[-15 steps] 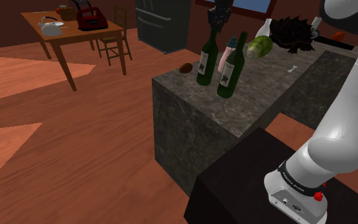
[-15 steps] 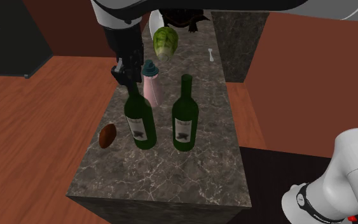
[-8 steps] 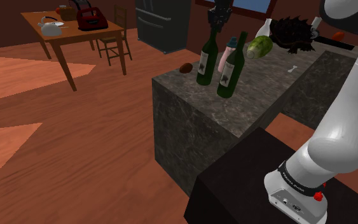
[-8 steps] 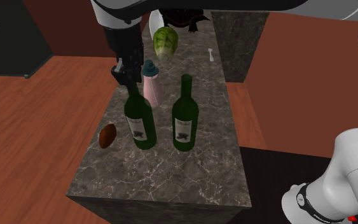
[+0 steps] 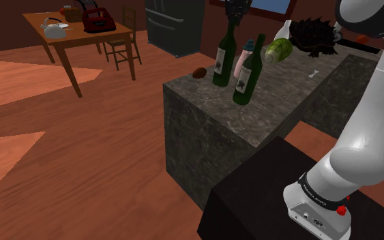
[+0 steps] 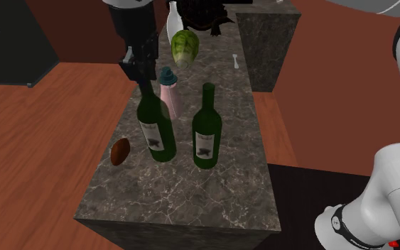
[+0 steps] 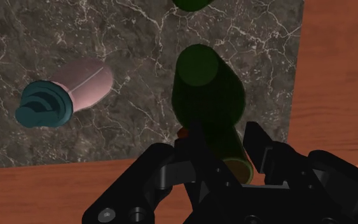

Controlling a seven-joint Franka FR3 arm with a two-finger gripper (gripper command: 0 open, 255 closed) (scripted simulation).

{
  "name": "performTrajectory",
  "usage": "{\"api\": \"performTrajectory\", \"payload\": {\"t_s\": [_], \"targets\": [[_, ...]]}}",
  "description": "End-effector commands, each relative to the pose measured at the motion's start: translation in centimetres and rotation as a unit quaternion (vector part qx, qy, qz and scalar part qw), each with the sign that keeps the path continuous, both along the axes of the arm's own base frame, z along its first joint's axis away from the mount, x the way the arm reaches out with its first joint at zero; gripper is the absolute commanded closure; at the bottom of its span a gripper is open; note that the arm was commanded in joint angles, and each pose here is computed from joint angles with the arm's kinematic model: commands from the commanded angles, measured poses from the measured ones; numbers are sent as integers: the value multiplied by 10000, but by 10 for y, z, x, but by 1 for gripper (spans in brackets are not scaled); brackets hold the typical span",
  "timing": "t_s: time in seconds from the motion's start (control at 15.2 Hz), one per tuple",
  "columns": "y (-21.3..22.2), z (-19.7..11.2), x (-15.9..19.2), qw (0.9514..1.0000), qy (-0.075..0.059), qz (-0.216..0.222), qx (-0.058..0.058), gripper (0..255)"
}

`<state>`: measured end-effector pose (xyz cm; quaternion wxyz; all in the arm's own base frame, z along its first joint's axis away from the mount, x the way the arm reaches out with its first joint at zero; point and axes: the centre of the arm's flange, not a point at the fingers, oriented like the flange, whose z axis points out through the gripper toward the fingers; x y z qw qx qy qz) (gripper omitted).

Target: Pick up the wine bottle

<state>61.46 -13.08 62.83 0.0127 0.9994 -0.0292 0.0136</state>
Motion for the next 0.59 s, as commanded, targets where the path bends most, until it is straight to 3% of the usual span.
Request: {"api": "performTrajectory", "payload": {"t_s": [0.0, 0.53], "targets": [[2, 11, 0, 10000, -1, 0, 0, 255], [2, 44, 0, 10000, -1, 0, 0, 255]]}}
